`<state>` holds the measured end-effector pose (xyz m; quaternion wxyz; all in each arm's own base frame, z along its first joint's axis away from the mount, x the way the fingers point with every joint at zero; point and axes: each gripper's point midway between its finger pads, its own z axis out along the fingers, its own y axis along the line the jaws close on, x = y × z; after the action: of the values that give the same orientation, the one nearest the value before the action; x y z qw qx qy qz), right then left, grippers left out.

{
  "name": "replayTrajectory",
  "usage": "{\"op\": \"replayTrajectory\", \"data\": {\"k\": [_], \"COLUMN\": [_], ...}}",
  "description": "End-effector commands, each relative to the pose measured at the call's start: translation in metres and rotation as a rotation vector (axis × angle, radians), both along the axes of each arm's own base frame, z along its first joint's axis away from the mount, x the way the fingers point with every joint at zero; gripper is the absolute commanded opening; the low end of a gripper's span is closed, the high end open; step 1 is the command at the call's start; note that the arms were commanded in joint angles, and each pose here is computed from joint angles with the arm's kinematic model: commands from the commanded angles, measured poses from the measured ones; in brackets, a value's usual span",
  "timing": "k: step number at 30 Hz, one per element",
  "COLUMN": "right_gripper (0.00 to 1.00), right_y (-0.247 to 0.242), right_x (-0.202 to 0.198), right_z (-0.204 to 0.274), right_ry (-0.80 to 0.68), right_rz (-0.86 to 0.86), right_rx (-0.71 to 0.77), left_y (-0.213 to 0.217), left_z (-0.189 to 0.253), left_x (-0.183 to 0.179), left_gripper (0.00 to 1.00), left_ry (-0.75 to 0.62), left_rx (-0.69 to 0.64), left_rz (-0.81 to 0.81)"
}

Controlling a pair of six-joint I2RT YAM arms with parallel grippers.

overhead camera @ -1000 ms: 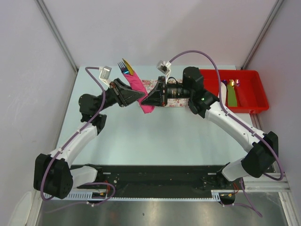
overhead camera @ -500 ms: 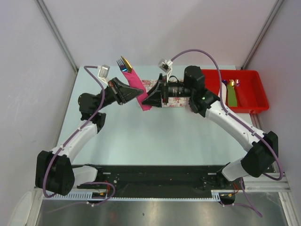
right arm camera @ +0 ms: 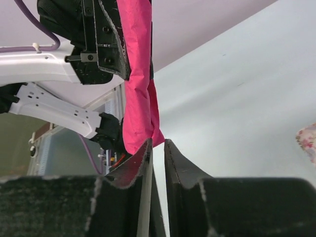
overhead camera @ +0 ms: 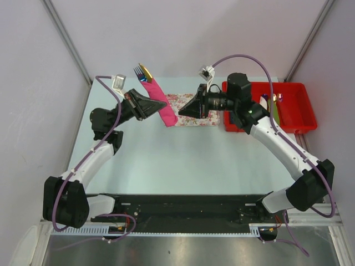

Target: Place the utensils on the paper napkin and roll it up

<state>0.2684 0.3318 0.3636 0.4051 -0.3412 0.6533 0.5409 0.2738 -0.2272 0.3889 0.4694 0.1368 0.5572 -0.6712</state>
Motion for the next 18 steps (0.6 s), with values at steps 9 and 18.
{"op": "replayTrajectory", "data": {"k": [9, 18], "right_gripper": [0.21, 0.2], "right_y": [0.003, 0.01], "right_x": [-0.016, -0.01], "right_z": [0.017, 0.014], "right_ry": [0.2, 0.231], "right_rz": [0.106, 0.122], "right_rx": [0.133, 0.145], "left_y": [0.004, 0.003], "left_z": [0.038, 0.039], "left_x": [-0.009, -0.013], "left_gripper": [0.0, 0.0], "left_ry": [-0.129, -0.132], "left_rx": [-0.046, -0.044], "left_rz": [0.008, -0.002]}}
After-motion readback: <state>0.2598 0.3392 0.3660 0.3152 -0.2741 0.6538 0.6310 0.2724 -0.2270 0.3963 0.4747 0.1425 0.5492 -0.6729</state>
